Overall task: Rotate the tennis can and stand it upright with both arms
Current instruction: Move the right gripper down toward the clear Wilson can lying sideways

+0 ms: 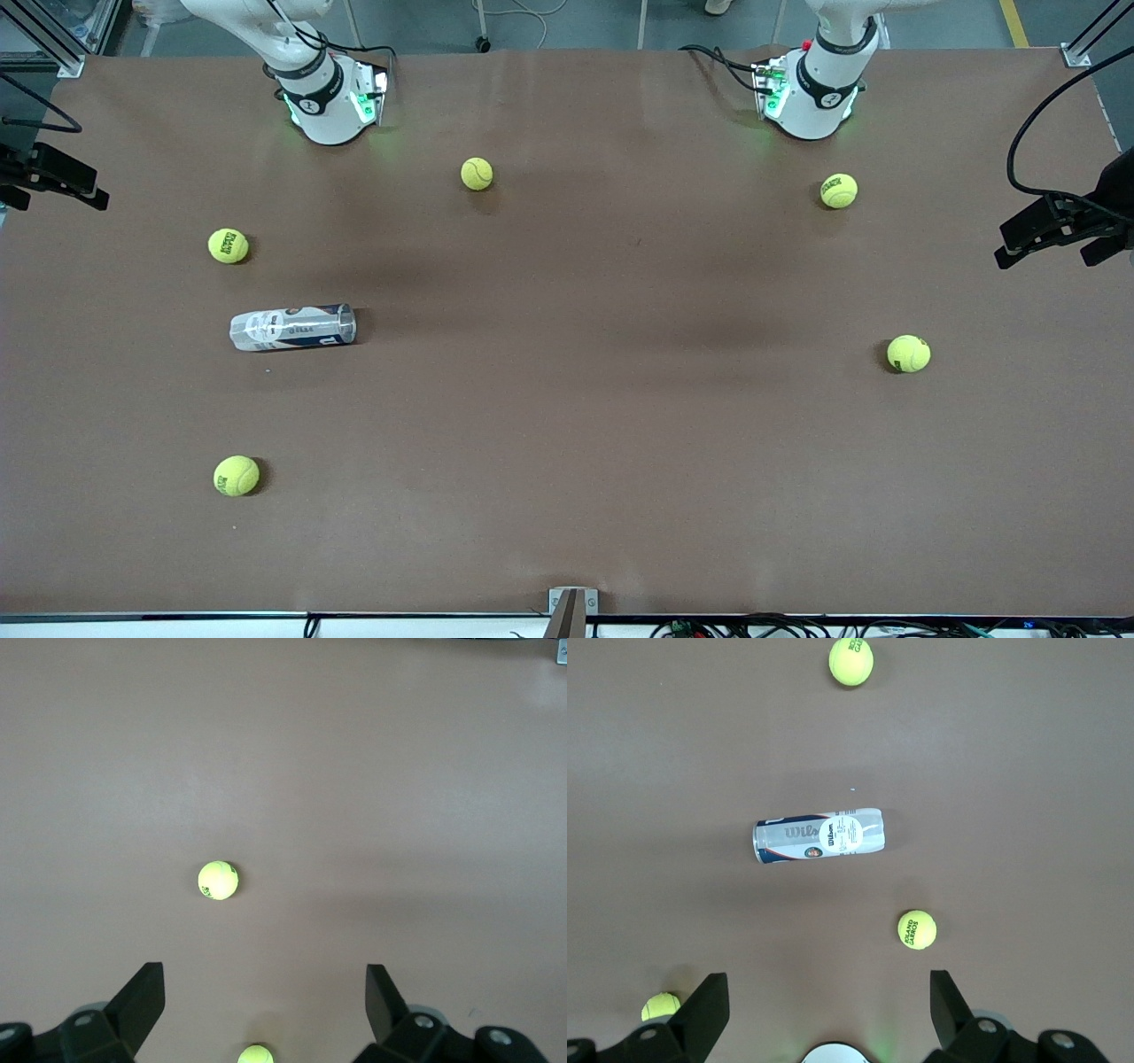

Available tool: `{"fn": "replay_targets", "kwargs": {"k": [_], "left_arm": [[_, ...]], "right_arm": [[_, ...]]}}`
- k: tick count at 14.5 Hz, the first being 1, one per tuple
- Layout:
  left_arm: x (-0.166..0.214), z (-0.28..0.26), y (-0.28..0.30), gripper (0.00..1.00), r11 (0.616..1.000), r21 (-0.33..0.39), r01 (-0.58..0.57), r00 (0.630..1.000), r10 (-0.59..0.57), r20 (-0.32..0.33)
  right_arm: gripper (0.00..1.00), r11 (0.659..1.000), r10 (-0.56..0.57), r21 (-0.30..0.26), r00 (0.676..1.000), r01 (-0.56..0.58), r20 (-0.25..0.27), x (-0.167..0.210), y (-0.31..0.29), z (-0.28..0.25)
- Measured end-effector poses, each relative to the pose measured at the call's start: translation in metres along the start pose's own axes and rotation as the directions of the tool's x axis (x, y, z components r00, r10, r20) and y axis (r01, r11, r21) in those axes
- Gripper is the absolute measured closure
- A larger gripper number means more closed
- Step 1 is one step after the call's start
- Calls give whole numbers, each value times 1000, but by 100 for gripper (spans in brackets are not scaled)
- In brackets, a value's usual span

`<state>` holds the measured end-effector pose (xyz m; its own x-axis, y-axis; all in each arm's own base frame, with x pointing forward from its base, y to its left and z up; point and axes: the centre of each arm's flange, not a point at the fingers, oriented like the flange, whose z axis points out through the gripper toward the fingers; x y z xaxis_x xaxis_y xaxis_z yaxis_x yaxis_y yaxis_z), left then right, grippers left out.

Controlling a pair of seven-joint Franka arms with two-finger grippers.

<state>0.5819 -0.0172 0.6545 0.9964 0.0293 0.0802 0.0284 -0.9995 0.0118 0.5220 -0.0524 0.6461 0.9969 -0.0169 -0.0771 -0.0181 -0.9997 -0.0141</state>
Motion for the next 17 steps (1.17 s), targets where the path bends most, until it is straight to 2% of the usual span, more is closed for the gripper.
{"fn": "replay_targets", "kwargs": {"k": [8,17], "left_arm": [[0,0,-5,0,1000,1,9,1000,-9,0],[0,0,-6,0,1000,1,11,1000,-11,0]], "right_arm": [[0,1000,-26,0,1000,26,-9,0,-2,-2],[0,1000,0,-2,999,0,-36,5,13,-5]]}}
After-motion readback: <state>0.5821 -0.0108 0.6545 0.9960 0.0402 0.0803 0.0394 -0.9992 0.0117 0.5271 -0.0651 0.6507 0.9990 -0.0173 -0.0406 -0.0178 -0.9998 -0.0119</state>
